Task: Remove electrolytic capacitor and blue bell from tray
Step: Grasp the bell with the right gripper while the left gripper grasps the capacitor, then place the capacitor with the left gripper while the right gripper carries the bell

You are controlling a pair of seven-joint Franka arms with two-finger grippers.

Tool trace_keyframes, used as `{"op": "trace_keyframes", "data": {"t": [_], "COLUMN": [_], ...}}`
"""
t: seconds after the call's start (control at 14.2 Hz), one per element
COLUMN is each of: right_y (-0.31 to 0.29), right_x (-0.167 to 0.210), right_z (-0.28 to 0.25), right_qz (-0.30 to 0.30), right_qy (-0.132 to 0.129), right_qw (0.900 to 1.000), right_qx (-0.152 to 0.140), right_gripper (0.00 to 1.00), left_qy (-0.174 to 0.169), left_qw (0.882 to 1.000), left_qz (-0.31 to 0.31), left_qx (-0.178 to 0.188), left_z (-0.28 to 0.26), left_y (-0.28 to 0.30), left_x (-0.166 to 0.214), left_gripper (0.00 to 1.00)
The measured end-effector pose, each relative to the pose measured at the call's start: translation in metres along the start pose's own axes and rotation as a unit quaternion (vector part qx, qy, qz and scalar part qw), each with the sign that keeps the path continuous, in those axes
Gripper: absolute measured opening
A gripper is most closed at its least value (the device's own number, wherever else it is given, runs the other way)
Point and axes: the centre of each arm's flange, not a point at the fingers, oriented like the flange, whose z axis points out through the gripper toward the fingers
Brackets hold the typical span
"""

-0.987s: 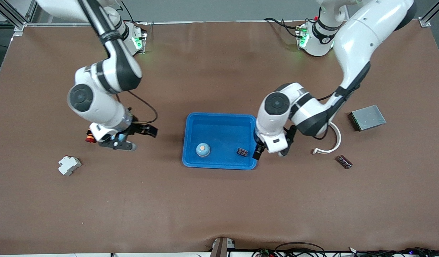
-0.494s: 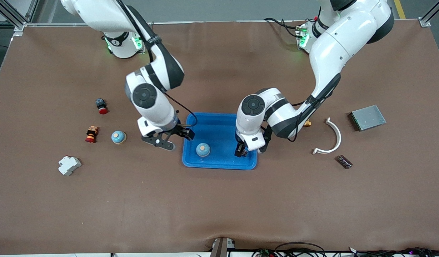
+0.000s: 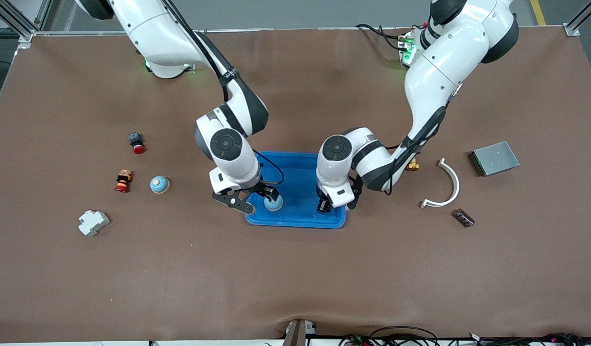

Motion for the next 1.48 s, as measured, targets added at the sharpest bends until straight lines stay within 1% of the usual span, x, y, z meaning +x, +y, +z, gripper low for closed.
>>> {"op": "trace_keyframes", "data": {"t": [0.07, 0.14, 0.21, 0.35, 0.42, 0.49, 0.63, 0.71, 0.85, 0.99, 1.2, 1.27, 1.34, 1.41, 1.48], "right_y": [-0.004, -0.008, -0.011, -0.019, -0.023, -0.026, -0.029, -0.030, -0.030, -0.030, -0.030, -0.030, -0.030, -0.030, -0.030], "right_x": [-0.001, -0.001, -0.002, -0.006, -0.009, -0.012, -0.015, -0.015, -0.016, -0.016, -0.017, -0.017, -0.018, -0.018, -0.018], "right_z": [0.006, 0.013, 0.020, 0.032, 0.038, 0.045, 0.055, 0.059, 0.065, 0.067, 0.068, 0.069, 0.070, 0.072, 0.073], "right_qz": [0.003, 0.004, 0.006, 0.010, 0.012, 0.014, 0.014, 0.012, 0.011, 0.010, 0.009, 0.009, 0.009, 0.009, 0.009], "right_qy": [0.002, 0.002, 0.002, 0.006, 0.010, 0.013, 0.016, 0.019, 0.020, 0.020, 0.020, 0.020, 0.020, 0.020, 0.020], "right_qw": [1.000, 1.000, 1.000, 1.000, 1.000, 1.000, 1.000, 1.000, 1.000, 1.000, 1.000, 1.000, 1.000, 1.000, 1.000], "right_qx": [-0.002, -0.004, -0.005, -0.009, -0.013, -0.016, -0.017, -0.017, -0.018, -0.019, -0.020, -0.020, -0.020, -0.020, -0.020], "right_gripper": [1.00, 1.00, 1.00, 1.00, 1.00, 1.00, 1.00, 1.00, 1.00, 1.00, 1.00, 0.94, 0.94, 0.88, 0.78], "left_qy": [-0.001, -0.001, -0.002, 0.003, 0.014, 0.021, 0.017, 0.015, 0.016, 0.003, -0.021, -0.026, -0.028, -0.028, -0.025], "left_qw": [1.000, 1.000, 1.000, 1.000, 1.000, 1.000, 1.000, 0.999, 0.996, 0.990, 0.984, 0.982, 0.981, 0.978, 0.976], "left_qz": [-0.001, -0.002, -0.003, -0.006, -0.002, 0.005, 0.023, 0.033, 0.063, 0.086, 0.085, 0.080, 0.075, 0.074, 0.076], "left_qx": [-0.002, -0.006, -0.012, -0.026, -0.025, -0.018, 0.002, 0.015, 0.066, 0.108, 0.153, 0.167, 0.179, 0.191, 0.204], "left_z": [-0.001, -0.003, -0.008, -0.028, -0.043, -0.061, -0.105, -0.125, -0.152, -0.163, -0.167, -0.164, -0.159, -0.150, -0.141], "left_y": [0.001, 0.004, 0.009, 0.021, 0.027, 0.031, 0.039, 0.041, 0.034, 0.019, -0.015, -0.028, -0.041, -0.055, -0.068], "left_x": [0.000, 0.001, 0.003, 0.013, 0.021, 0.029, 0.056, 0.077, 0.135, 0.191, 0.254, 0.270, 0.283, 0.291, 0.294], "left_gripper": [0.56, 0.43, 0.33, 0.34, 0.34, 0.34, 0.34, 0.34, 0.34, 0.34, 0.34, 0.34, 0.34, 0.34, 0.34]}}
